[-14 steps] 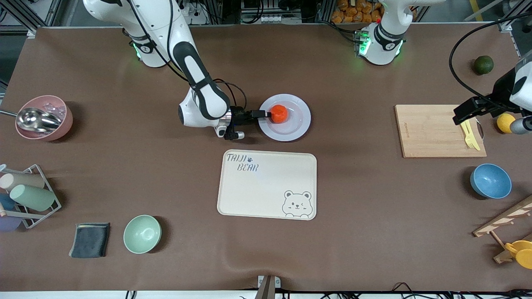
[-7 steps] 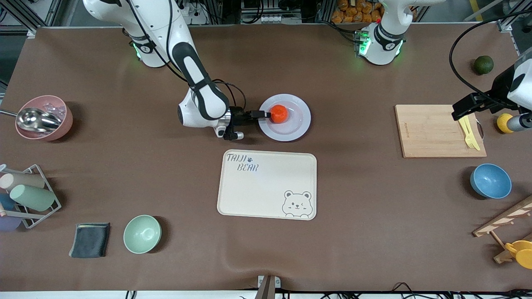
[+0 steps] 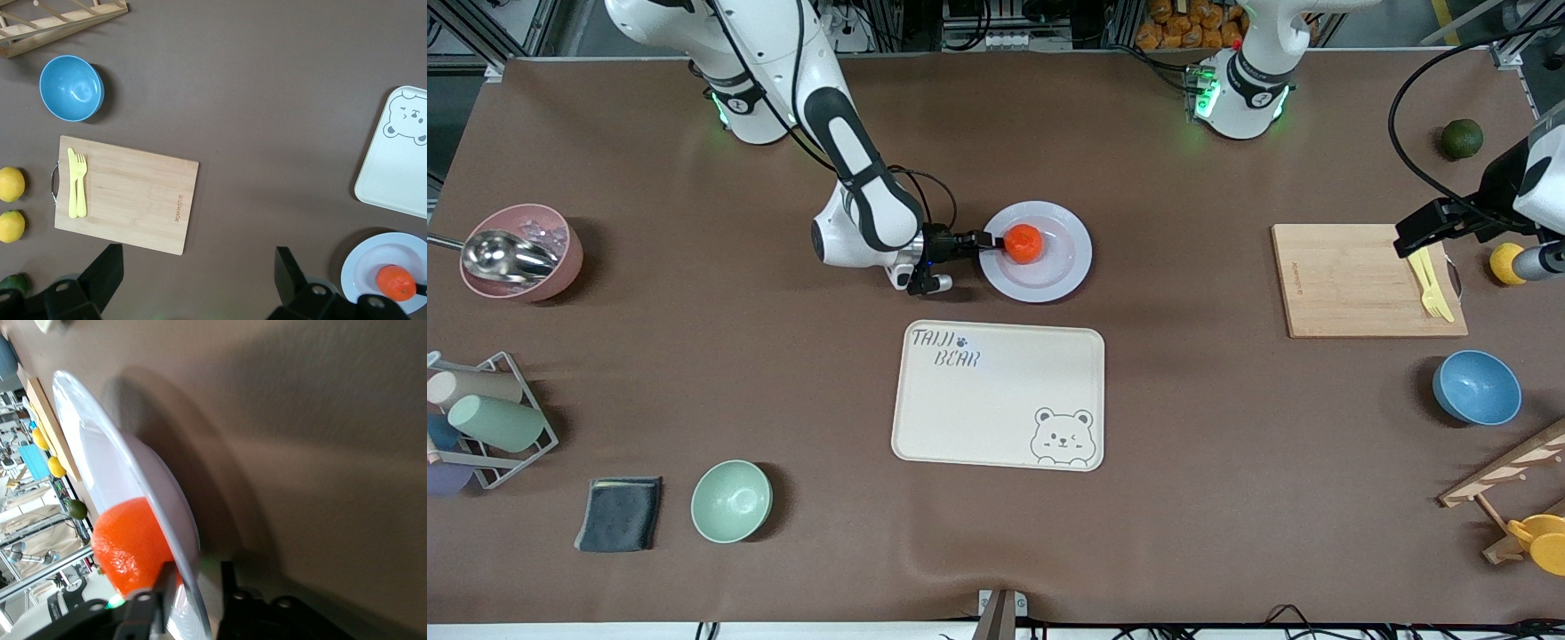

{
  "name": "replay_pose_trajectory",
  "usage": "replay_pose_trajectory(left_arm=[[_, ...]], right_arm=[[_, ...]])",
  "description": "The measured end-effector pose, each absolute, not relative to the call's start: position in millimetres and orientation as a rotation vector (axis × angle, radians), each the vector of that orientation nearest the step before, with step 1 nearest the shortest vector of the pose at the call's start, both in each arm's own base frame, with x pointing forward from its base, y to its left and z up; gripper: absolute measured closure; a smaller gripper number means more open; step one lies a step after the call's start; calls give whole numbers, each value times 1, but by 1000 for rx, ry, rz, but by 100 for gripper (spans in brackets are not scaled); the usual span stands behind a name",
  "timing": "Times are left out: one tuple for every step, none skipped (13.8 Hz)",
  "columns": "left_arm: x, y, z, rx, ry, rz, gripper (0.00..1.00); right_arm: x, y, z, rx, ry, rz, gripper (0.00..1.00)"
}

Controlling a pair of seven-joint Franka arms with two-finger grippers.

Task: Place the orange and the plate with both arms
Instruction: 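Grip the plate rim with the right gripper, then slide the plate with the orange onto the bear tray with the right gripper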

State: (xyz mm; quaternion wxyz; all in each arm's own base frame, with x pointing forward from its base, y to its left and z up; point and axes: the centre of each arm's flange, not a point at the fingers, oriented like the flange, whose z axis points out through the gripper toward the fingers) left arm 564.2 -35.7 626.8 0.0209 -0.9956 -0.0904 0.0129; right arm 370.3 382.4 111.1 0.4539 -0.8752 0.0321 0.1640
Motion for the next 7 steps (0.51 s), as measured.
replay_pose_trajectory(left_arm=[[564,-38,627,-3088,-273,40,0],[564,-41,627,-3089,-264,40,0],[564,-43,627,-3089,-259,40,0],[564,-44,627,-3089,-257,40,0],[564,-44,627,-3089,-258,41,0],[564,-43,627,-3089,-258,42,0],[564,-43,627,-3089,-259,42,0]], right_arm=[[367,387,111,-2159,67,409,85],[363,390,112,-2160,56,413,90],[361,393,112,-2162,48,415,90],[360,394,112,-2163,45,416,90],[360,394,112,-2163,43,415,90],[361,394,113,-2162,43,412,90],[363,395,114,-2161,43,406,90]])
